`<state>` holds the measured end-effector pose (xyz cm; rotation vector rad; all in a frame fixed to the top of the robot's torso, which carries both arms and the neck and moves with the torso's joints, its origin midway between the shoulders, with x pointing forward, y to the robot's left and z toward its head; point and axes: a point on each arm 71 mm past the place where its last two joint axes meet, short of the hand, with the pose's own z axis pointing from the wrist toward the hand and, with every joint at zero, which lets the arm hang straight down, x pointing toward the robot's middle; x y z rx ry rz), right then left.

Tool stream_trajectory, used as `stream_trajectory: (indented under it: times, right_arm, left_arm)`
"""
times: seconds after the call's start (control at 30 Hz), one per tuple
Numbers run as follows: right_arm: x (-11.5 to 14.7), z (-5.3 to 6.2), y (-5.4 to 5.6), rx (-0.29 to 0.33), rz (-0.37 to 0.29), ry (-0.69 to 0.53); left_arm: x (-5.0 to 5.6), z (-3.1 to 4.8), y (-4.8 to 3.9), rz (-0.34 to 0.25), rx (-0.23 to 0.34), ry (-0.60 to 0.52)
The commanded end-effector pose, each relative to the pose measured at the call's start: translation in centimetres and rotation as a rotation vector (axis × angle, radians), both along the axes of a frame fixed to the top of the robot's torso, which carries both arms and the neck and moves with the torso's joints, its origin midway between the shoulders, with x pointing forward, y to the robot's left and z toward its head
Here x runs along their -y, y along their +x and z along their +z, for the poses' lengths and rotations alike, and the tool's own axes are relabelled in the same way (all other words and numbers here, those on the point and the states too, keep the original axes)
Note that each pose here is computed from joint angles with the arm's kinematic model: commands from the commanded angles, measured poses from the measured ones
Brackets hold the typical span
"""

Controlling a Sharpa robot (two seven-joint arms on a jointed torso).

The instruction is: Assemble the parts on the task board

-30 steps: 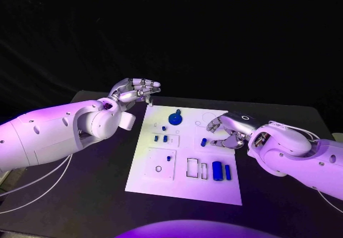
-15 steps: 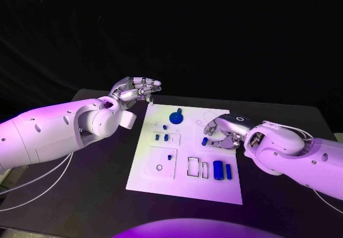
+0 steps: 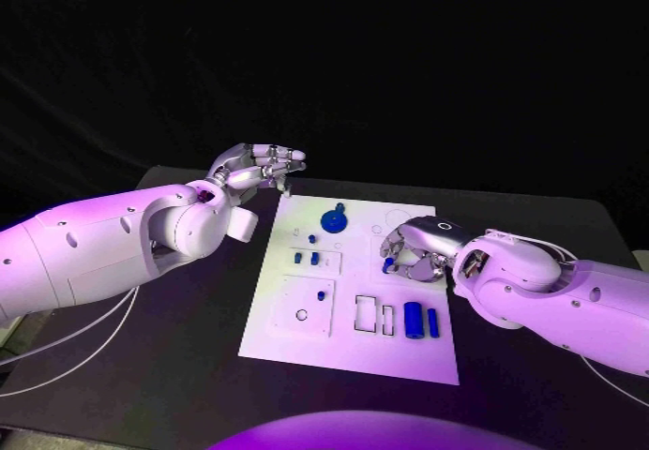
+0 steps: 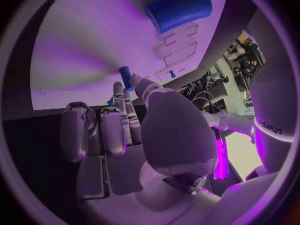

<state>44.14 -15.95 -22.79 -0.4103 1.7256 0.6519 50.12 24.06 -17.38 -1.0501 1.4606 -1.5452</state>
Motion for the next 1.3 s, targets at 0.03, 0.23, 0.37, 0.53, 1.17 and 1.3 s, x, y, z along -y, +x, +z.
stream_trajectory:
  times: [0.03,0.23,0.37,0.53,1.17,1.3]
  right_arm:
    - [-0.2,-0.3,-0.1,-0.008,0.02,-0.016]
    - [-0.3,-0.4,-0.1,-0.01,0.022,-0.021]
    - [-0.4,-0.6,-0.1,-0.013,0.024,-0.027]
    - [-0.5,-0.7,-0.1,-0.009,0.021,-0.032]
    - [-0.9,2.9,-1.5,0.109,0.029,0.149]
    - [-1.8,3.8,-2.3,0.109,0.055,0.187]
  left_arm:
    - [0.2,0.12,-0.01,-0.012,-0.001,-0.011]
    - [0.1,0.1,0.0,-0.012,-0.002,-0.01]
    - [0.1,0.08,0.01,-0.011,-0.004,-0.009]
    - [0.1,0.07,0.02,-0.01,-0.006,-0.008]
    - [-0.1,-0.03,0.26,0.001,-0.005,-0.003]
    - [-0.1,-0.06,0.34,0.001,-0.005,-0.004]
